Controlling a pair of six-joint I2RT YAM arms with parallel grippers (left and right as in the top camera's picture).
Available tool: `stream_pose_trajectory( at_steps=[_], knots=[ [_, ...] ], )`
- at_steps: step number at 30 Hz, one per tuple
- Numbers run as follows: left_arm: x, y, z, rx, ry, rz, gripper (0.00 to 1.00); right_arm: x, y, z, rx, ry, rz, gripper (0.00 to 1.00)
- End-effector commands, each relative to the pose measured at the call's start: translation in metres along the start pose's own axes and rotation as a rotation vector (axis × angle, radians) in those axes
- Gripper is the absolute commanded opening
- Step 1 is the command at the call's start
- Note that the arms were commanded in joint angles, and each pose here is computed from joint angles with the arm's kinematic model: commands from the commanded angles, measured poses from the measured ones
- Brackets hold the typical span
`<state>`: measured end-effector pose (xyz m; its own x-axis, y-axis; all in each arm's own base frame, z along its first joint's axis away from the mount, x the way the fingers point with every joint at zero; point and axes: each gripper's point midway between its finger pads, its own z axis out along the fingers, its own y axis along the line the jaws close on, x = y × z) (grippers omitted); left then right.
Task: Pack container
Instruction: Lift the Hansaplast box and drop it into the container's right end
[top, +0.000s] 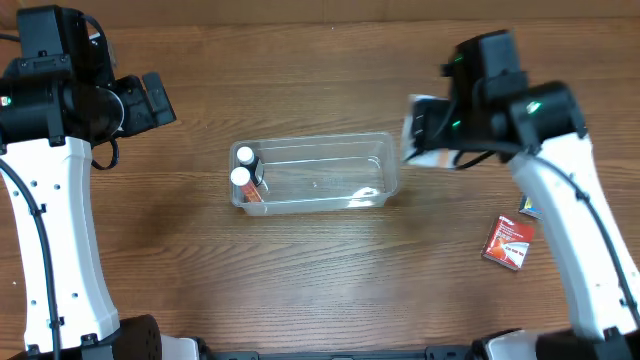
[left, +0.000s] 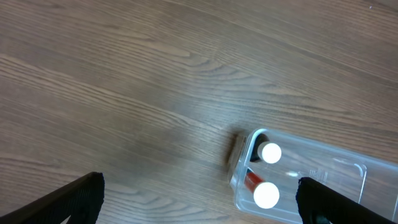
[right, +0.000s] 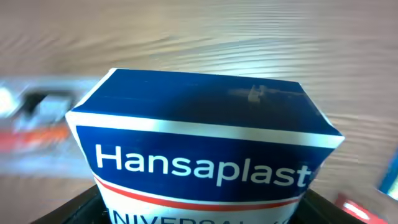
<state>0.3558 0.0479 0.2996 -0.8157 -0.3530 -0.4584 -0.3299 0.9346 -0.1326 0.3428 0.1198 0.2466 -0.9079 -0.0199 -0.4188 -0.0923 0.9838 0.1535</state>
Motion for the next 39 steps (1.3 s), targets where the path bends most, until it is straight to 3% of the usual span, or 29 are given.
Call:
stream_pose_trajectory(
  at_steps=[1,5,13,19,23,27,28,30,34,39],
  knots=[
    [-0.002,-0.001,-0.001,0.007,-0.003,0.014,1.0,0.013,0.041,0.022,-0.037,0.045,-0.127,0.8],
    [-0.001,0.0,-0.001,0.006,0.0,0.013,1.0,0.024,0.065,0.059,-0.045,0.108,-0.187,0.81],
    [-0.001,0.0,-0.001,0.005,0.0,0.017,1.0,0.036,0.062,0.128,0.003,0.24,-0.184,0.82],
    [-0.001,0.0,-0.001,0.005,0.0,0.024,1.0,0.03,0.05,0.126,0.074,0.218,-0.187,0.8],
    [-0.001,0.0,-0.001,0.005,0.0,0.024,1.0,-0.011,0.031,0.071,0.152,0.055,-0.078,0.83],
    [0.001,0.0,-0.001,0.003,0.008,0.024,1.0,-0.056,-0.05,-0.023,0.196,-0.191,0.19,0.92],
    [0.001,0.0,-0.001,0.003,0.008,0.024,1.0,-0.057,-0.086,-0.041,0.233,-0.224,0.274,0.99],
    [0.001,0.0,-0.001,0.004,0.008,0.023,1.0,-0.045,-0.153,-0.059,0.326,-0.216,0.413,1.0],
    [0.001,0.0,-0.001,0.004,0.008,0.023,1.0,-0.006,-0.241,-0.035,0.368,-0.09,0.564,1.0],
    [0.001,0.002,-0.001,-0.004,0.006,0.024,1.0,0.05,-0.299,0.035,0.389,0.138,0.628,1.0]
  ],
)
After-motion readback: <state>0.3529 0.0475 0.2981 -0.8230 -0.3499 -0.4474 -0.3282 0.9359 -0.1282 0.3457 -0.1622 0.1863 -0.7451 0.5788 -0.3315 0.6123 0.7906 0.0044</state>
